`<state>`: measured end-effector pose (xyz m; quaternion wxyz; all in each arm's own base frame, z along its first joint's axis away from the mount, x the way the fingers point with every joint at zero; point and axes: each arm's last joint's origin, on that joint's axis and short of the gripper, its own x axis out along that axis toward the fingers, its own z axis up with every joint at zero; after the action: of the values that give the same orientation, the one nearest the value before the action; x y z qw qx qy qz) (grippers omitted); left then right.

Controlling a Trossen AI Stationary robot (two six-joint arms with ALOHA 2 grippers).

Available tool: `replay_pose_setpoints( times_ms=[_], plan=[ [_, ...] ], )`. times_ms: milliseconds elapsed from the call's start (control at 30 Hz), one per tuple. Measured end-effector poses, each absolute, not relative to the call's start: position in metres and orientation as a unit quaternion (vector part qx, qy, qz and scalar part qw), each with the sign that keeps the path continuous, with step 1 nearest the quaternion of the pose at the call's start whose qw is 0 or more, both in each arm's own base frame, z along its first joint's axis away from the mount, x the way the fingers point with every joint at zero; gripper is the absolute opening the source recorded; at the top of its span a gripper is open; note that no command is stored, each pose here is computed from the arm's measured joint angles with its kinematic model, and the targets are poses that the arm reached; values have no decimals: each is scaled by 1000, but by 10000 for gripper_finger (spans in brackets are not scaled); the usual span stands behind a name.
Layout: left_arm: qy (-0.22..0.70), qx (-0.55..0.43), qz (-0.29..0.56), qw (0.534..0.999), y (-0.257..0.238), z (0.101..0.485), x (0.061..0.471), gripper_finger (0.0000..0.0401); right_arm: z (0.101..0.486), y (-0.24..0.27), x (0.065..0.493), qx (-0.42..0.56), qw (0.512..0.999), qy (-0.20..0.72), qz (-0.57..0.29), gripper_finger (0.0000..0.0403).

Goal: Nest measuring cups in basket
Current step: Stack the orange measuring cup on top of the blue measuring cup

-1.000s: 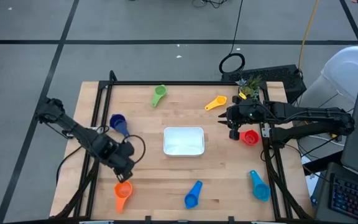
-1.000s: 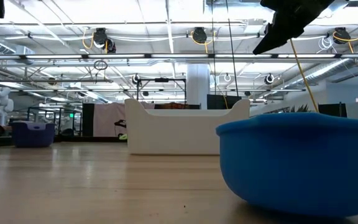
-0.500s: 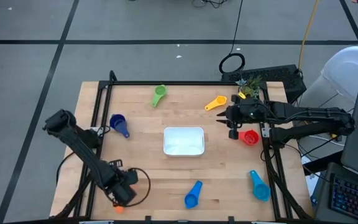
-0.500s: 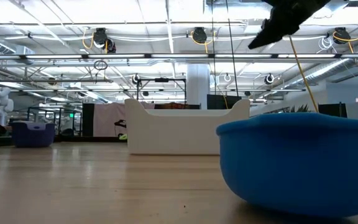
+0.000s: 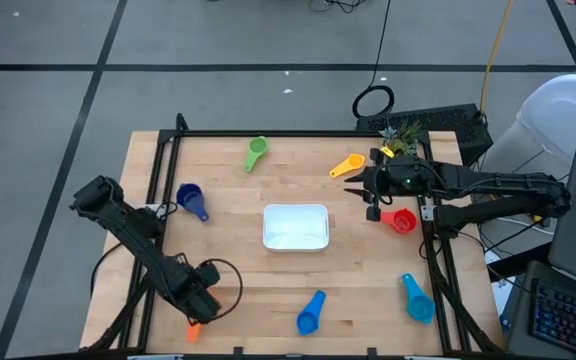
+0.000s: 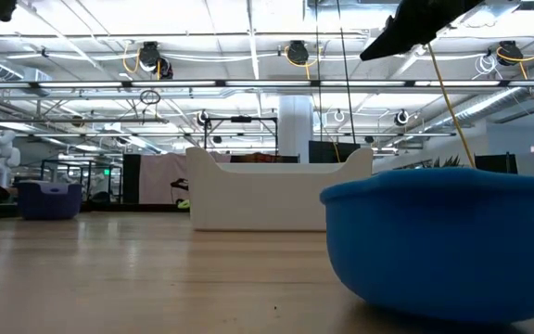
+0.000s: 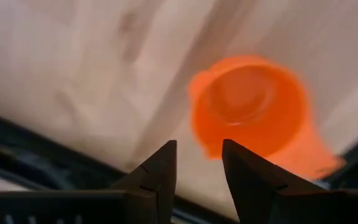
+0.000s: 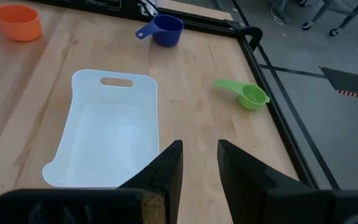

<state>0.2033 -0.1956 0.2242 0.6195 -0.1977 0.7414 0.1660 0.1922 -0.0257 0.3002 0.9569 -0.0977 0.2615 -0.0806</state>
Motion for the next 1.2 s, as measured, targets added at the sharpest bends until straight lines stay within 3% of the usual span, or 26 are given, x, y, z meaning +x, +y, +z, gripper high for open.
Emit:
replay_pose_setpoints(
  times_ms=[200, 1200],
  plan=[
    [724, -224, 158, 633, -195, 224, 212, 134, 299, -30, 191, -94, 954, 270, -91, 96],
    [719, -182, 153, 653, -205, 224, 199, 134, 295, -29, 189, -63, 950, 290, -95, 96]
  ],
)
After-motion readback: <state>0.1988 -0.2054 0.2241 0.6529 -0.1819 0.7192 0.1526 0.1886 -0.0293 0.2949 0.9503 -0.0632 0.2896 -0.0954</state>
